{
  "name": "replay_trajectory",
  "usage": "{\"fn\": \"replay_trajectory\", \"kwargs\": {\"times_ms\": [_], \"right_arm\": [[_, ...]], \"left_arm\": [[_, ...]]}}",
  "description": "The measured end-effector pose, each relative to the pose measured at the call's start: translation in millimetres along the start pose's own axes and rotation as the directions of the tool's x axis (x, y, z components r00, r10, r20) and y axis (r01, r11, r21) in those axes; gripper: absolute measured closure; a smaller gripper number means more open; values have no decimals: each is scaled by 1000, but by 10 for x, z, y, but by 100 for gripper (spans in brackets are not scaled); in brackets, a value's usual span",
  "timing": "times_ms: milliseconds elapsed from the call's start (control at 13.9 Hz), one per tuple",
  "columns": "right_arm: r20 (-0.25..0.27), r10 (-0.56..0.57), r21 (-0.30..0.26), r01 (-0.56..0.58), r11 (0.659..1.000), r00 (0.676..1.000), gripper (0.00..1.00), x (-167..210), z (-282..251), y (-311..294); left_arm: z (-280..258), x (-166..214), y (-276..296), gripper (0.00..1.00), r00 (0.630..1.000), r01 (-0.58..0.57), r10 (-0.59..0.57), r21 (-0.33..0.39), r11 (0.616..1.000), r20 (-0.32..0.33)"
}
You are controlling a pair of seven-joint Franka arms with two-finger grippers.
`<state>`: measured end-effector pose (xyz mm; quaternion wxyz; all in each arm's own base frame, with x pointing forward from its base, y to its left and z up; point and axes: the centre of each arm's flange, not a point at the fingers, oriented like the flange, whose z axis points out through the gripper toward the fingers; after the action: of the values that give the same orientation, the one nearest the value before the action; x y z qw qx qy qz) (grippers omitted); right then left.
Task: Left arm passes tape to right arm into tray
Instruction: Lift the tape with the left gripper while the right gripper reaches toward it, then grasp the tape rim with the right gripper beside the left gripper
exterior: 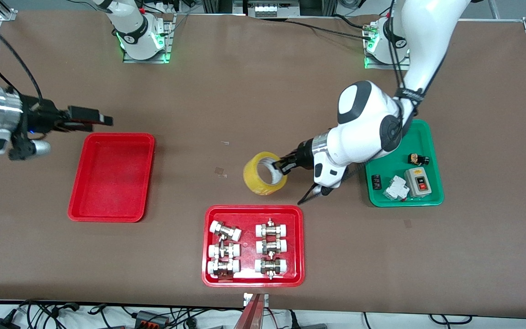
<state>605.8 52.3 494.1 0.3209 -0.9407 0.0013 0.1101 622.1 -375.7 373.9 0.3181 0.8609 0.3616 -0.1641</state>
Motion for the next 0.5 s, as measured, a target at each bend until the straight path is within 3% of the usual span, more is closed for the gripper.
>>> {"fn": "replay_trajectory", "kwargs": {"times_ms": [216,503], "right_arm": [[-42,-6,132,12,991,999,0,369,467,-52],[-101,-13,179,31,983,995,0,642,1157,-448]], "left_arm": [[170,-83,67,78,988,156,-155,-92,984,15],[649,-461,103,78,930,365,-366,-151,919,22]]}}
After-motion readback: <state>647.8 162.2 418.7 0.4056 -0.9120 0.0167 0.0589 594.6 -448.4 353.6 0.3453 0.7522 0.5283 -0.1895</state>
